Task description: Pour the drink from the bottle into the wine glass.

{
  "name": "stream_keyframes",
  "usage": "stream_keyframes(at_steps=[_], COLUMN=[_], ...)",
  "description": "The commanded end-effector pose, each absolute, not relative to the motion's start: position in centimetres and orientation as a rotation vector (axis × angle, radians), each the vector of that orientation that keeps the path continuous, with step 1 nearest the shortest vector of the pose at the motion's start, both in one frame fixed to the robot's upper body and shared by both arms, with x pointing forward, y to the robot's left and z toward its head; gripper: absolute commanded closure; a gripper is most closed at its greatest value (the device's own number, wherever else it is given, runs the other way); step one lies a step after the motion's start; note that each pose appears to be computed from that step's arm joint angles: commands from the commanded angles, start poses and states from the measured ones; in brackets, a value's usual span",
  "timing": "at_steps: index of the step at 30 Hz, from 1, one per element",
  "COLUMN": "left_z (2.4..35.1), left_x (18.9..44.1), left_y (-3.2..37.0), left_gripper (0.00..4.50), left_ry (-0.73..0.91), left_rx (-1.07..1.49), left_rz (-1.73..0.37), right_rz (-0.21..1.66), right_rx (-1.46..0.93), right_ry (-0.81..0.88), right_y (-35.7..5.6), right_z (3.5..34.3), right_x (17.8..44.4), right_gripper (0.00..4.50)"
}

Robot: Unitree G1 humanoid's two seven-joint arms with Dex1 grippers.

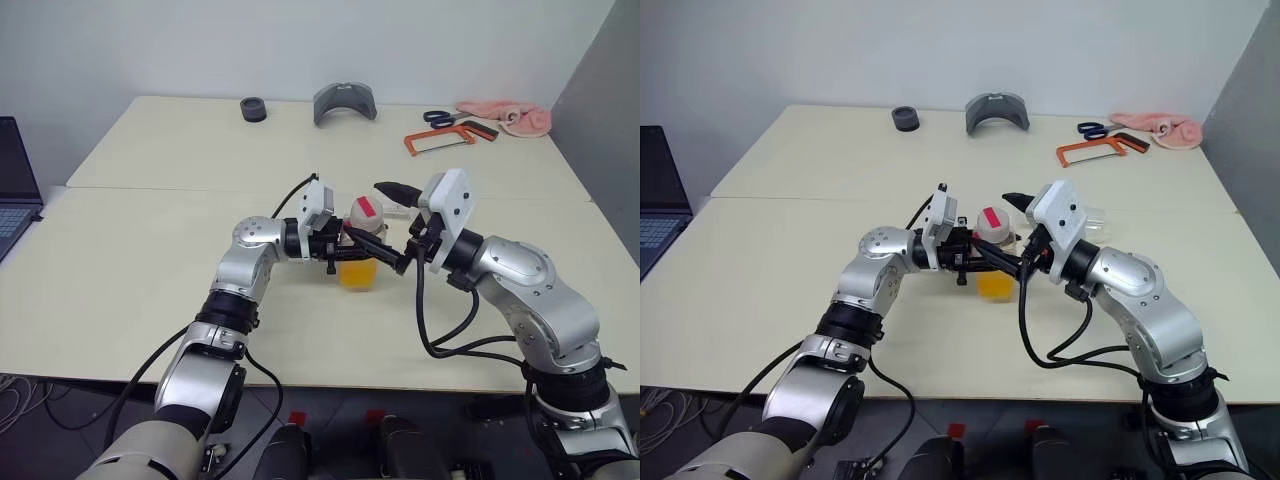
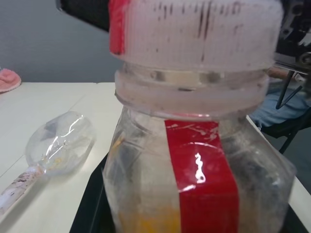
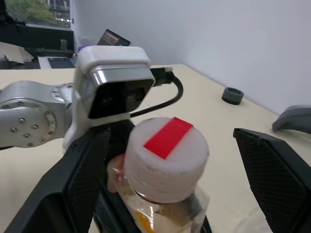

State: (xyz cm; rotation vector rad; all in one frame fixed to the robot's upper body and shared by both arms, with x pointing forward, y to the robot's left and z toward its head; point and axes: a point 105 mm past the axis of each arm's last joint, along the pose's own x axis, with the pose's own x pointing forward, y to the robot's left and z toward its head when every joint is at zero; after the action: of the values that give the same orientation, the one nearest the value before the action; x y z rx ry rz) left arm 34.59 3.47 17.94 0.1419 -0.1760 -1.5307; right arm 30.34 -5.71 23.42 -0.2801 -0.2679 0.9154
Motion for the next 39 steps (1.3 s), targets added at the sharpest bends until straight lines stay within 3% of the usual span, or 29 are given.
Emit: stream_keyframes(at_steps=[1,23,39], left_z=[19.6,19.3,19.4], left_x=[34.3,34.3,34.5], left_y=[3.4,3.6,3.6], left_gripper=[2.84,2.84,2.85], left_ry=[-0.245,-0.239,-0.258], left_rx=[0.176,0.189,0.192], left_rz=[-1.551,-1.543,-1.515], right_rz=[0.885,0.796,0.96], right_rx=[-0.29,-0.247,-0.199], right_ry=[-0.329,-0.292,-0.228], right_y=[-6.0,-8.8,-7.8], right_z=[24.7,24.4,23.5], right_x=[30.3,30.8,28.4], right_gripper=[0.2,0.2,0.2])
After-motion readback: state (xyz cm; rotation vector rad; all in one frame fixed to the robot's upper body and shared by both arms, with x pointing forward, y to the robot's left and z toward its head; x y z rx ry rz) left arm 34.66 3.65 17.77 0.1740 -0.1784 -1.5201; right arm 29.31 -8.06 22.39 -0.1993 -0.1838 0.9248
